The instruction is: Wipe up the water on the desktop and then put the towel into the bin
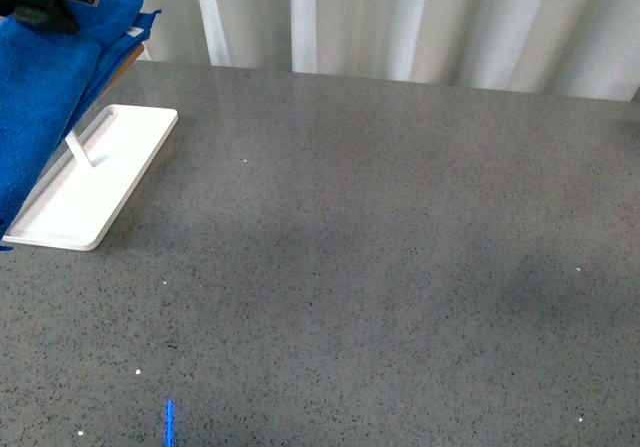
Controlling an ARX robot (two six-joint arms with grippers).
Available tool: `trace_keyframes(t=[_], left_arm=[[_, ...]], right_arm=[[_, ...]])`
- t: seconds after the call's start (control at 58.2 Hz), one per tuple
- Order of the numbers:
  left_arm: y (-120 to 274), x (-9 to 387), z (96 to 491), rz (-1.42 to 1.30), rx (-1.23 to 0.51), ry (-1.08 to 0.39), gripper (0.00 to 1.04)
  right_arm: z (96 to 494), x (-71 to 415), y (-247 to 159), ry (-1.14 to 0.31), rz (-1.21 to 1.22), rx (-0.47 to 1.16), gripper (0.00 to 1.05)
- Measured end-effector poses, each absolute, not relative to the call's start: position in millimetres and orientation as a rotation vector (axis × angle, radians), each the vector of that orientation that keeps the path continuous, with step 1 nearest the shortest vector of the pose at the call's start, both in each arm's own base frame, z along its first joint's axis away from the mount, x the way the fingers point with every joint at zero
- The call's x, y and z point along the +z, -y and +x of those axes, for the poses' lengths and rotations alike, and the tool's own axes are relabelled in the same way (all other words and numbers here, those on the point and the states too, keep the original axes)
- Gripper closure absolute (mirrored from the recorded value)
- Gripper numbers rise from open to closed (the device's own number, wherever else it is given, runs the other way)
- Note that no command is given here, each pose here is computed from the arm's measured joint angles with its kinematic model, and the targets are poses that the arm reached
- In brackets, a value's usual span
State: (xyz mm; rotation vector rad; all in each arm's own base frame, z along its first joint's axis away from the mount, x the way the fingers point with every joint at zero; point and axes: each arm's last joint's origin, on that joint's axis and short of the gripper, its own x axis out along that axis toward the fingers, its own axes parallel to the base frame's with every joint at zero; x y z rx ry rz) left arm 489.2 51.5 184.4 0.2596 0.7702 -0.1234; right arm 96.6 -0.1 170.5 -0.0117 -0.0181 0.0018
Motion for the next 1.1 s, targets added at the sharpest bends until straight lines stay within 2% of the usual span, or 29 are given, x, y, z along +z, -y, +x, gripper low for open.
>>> trace_keyframes(t=[0.155, 0.464, 0.601, 0.67, 0.739, 0.808, 1.1], left_arm=[[-55, 202, 481, 0.233, -0.134, -0.714, 0.99], [-63, 290, 458, 0.140, -0.139, -0.447, 0.99], [-56, 330, 435, 0.029, -0.236, -0.228, 0.99], [-38, 351, 408, -0.044, -0.345, -0.077, 0.99], [-16, 360, 389, -0.078, -0.429, 0.010, 0.99], [6, 350, 379, -0.096, -0.509, 0.037, 0.99], [86, 223, 365, -0.155, -0.731, -0.100, 0.99]], right_arm=[[97, 170, 0, 0.018, -0.012, 0.002, 0.07], [97, 170, 0, 0.018, -0.012, 0.002, 0.07], [97, 170, 0, 0.018, -0.012, 0.002, 0.07], [97, 170, 0, 0.018, -0.012, 0.002, 0.07], [97, 170, 0, 0.018, -0.012, 0.002, 0.07], [97, 170, 0, 0.018, -0.012, 0.001, 0.07], [97, 170, 0, 0.018, -0.012, 0.002, 0.07]])
